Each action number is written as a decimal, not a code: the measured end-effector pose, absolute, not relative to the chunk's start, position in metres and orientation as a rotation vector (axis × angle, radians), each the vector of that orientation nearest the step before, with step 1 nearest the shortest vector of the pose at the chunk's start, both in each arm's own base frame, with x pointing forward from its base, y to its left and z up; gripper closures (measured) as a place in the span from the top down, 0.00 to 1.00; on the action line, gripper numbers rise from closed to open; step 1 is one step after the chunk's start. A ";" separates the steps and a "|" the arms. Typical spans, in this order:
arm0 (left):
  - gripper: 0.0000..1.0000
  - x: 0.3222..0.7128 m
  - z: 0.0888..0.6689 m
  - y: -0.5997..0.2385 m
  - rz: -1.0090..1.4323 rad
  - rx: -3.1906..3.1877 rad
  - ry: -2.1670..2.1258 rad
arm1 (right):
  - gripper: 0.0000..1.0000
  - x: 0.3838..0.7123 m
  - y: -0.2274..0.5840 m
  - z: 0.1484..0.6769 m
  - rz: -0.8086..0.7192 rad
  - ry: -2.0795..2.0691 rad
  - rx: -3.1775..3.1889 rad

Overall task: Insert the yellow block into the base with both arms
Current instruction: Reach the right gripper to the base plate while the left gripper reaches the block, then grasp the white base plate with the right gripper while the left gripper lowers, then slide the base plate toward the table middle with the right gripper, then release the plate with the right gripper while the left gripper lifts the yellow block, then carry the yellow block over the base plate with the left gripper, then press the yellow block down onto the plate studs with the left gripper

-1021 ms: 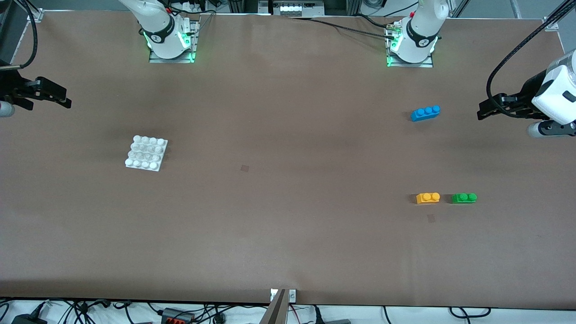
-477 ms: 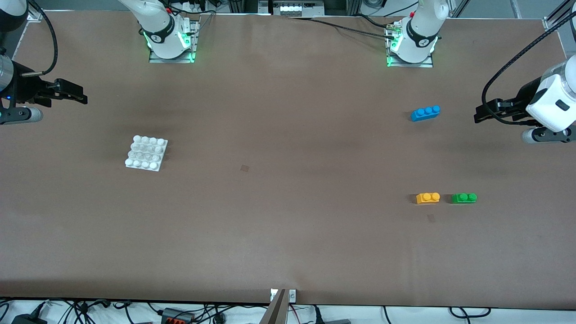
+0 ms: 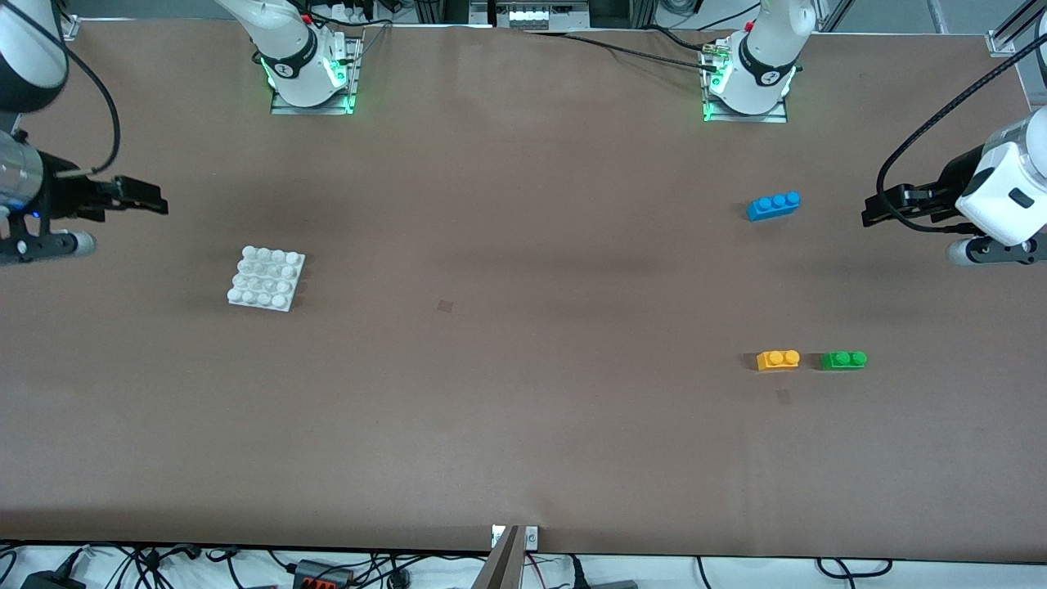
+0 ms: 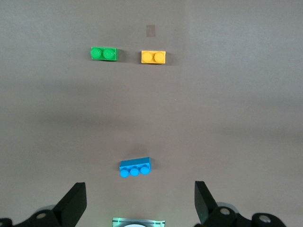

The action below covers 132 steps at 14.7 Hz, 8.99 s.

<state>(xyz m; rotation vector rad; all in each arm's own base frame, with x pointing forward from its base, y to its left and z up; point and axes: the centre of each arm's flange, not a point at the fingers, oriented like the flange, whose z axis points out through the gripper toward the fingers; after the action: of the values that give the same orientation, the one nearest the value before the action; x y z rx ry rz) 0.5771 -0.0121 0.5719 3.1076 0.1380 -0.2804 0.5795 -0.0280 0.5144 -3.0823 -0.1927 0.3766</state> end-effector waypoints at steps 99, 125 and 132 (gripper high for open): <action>0.68 0.604 0.290 -0.350 -0.326 3.009 0.046 | 1.00 0.592 0.062 0.564 0.263 -0.206 -3.124; 0.68 0.485 0.237 -0.456 -0.179 3.031 0.250 | 1.00 0.532 -0.002 0.605 0.138 -0.193 -3.178; 0.68 0.483 0.225 -0.459 -0.160 3.021 0.240 | 1.00 0.532 -0.008 0.605 0.135 -0.157 -3.172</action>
<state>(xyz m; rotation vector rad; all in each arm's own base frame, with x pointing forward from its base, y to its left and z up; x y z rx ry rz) 0.4830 -0.4588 0.2250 3.0207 0.2399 -0.1598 0.5320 -0.0076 0.6052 -3.1716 -0.1573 0.1351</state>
